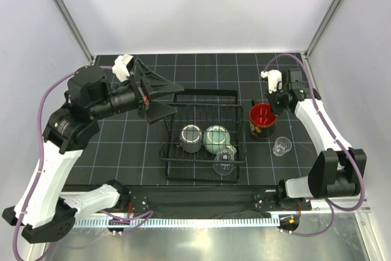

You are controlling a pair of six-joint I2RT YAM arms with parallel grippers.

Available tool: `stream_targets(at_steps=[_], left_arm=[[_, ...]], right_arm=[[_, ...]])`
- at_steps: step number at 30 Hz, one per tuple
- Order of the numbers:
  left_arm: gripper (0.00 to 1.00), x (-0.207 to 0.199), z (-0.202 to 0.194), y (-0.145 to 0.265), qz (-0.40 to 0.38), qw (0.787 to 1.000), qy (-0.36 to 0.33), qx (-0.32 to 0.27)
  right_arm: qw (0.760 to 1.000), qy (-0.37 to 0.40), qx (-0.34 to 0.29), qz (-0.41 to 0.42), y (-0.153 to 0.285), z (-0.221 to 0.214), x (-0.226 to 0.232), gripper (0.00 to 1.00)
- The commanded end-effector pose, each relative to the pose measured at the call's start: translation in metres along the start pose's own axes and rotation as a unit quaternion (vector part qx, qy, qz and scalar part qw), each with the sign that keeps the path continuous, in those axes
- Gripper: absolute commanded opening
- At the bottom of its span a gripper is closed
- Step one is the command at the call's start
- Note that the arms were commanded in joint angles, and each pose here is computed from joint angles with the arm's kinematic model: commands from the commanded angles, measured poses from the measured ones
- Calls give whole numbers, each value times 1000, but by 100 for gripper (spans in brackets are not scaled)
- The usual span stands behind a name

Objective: Load the cups into the dish rack

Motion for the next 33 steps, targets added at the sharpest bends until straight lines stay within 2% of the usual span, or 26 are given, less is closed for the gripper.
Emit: stream_targets(at_steps=[1,6,11,14,15,17,18,19,21,22,24,25,28,29,33], left_arm=[[100,3,-5,9,0,1000,-11,3],[100,2,-8,17,-8,1000,-16,2],[100,0,-6,19,-18,1000,-19,4],[100,1,-5,18,-22,1000,-18,8],[100,1,-4,17,-23,1000,-17,10],[100,2,-4,15,-28,999,-14,16],[100,4,-4,12,-26,999,-10,19],[100,5,-4,11,-27,999,-9,21],[100,6,-4,10,-29,999,-8,22],[100,6,-3,9,-28,999,-7,25],[100,8,-3,7,-28,999,-6,29],[100,9,-4,6,-27,999,-3,33],[100,10,-3,4,-30,999,-2,37],[100,10,-2,2,-32,999,-1,40],[100,11,0,-1,-35,998,3,46]], right_arm=[[989,65,-126,47,7,58,4,4],[990,76,-105,63,-15,54,4,4],[991,78,-95,45,-22,44,2,12],[992,75,-99,33,-19,40,2,31],[992,74,-101,25,-17,41,2,43],[993,66,-93,4,-15,40,-1,52],[994,57,-95,-5,-13,42,-2,60],[994,48,-93,-24,-10,42,-5,65],[994,8,-95,-56,0,46,-10,76],[991,-13,-95,-92,8,48,-16,78],[984,-90,-89,-128,26,50,-19,97],[978,-125,-58,-156,32,40,-21,100],[954,-241,-75,-161,49,40,-13,100],[935,-306,-98,-151,57,40,-7,100],[907,-397,-102,-102,61,42,7,100]])
Point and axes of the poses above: each gripper's point midway between its finger pads, its own y axis back along the fingers, its own x axis along the line the jaws close on, z = x × y, the point moved 7 cm from there along y, back along the fingers, and after that the axes turned 12 degrees about -y, right-handed, at the moved point
